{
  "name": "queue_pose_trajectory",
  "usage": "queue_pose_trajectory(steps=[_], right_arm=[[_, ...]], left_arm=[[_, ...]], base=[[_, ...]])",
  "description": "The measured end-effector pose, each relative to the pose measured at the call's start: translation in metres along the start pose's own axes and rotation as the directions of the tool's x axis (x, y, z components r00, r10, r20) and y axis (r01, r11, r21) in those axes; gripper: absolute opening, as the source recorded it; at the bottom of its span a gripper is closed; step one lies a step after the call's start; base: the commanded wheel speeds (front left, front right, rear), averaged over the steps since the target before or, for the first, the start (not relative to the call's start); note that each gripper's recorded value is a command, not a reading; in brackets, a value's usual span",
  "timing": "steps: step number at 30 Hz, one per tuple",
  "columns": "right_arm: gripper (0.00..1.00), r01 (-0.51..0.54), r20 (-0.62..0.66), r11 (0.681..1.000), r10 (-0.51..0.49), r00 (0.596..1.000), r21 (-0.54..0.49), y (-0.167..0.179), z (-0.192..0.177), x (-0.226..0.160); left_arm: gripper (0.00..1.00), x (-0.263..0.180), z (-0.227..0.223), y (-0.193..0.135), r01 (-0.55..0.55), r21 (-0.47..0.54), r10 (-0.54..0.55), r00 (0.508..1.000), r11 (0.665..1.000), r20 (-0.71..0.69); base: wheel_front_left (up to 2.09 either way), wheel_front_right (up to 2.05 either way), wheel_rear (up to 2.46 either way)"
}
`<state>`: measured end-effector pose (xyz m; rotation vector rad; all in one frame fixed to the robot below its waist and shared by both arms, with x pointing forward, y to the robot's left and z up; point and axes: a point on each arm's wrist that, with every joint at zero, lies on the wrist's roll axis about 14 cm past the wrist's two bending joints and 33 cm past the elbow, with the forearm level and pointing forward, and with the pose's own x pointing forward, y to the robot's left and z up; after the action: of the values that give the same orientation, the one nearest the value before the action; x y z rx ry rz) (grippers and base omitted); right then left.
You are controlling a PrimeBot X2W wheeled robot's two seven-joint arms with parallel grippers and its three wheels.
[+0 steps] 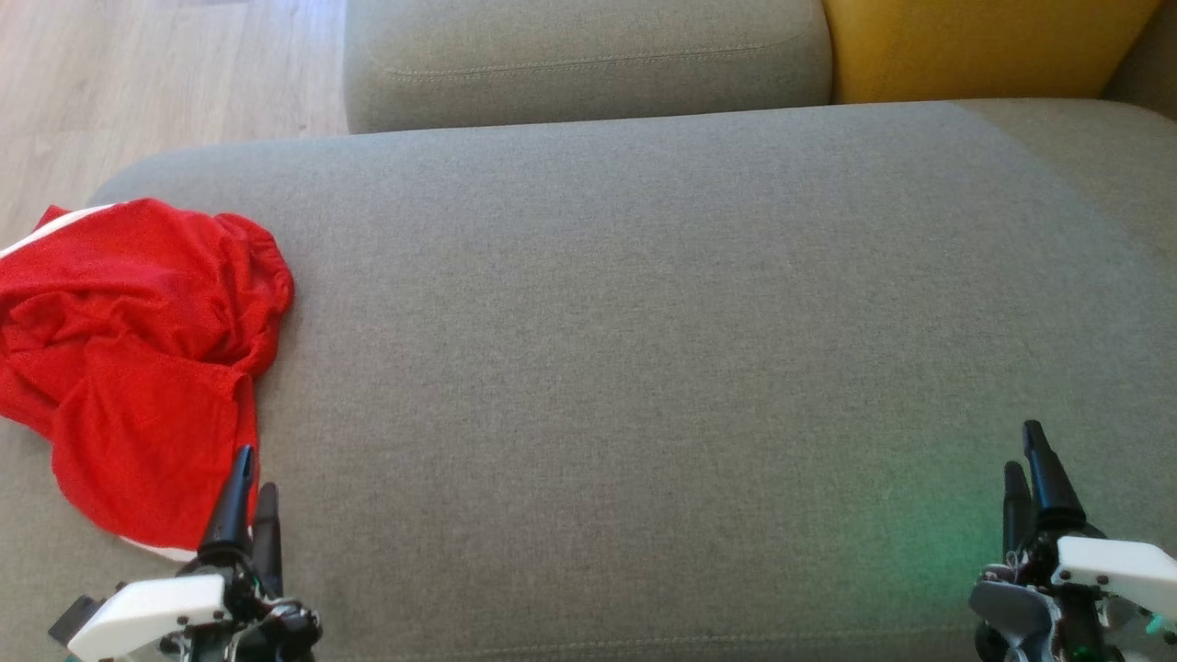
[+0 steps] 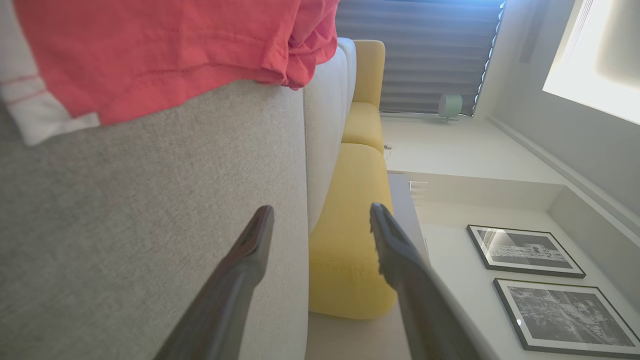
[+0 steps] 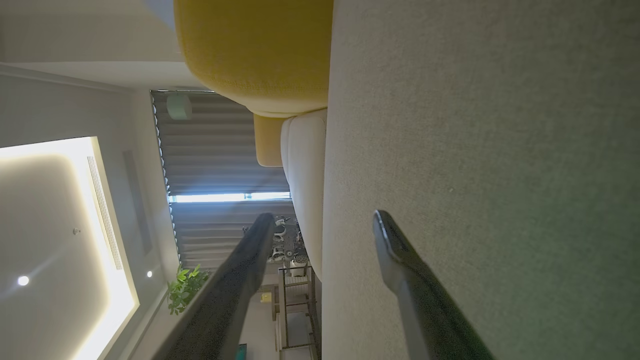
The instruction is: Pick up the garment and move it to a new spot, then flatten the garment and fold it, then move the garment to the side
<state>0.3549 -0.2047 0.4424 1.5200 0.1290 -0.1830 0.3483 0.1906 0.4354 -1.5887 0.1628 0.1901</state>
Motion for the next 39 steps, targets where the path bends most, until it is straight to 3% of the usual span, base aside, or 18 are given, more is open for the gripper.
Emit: queue_pose_trajectory(steps=[14, 25, 30, 39], right_arm=[[1.0, -0.038, 0.014, 0.985, 0.041, 0.999, -0.169, 0.015, 0.001, 0.004], [1.0, -0.109, -0.002, 0.933, 0.115, 0.993, -0.344, 0.04, -0.006, 0.008], [1.0, -0.15, -0.013, 0.893, 0.16, 0.987, -0.425, 0.055, -0.01, 0.01], [1.0, -0.22, -0.075, 0.775, 0.219, 0.973, -0.592, 0.076, -0.03, 0.013]], left_arm=[[1.0, 0.002, 0.01, -0.016, 0.044, 0.084, -0.048, 0.998, 0.996, 0.047], [1.0, 0.004, 0.022, -0.047, 0.123, 0.186, -0.142, 0.986, 0.975, 0.09], [1.0, 0.005, 0.025, -0.065, 0.161, 0.245, -0.192, 0.976, 0.956, 0.105], [1.0, 0.004, 0.022, -0.098, 0.231, 0.381, -0.289, 0.952, 0.895, 0.101]], base=[[0.0, 0.0, 0.0], [0.0, 0.0, 0.0], [0.0, 0.0, 0.0], [0.0, 0.0, 0.0]])
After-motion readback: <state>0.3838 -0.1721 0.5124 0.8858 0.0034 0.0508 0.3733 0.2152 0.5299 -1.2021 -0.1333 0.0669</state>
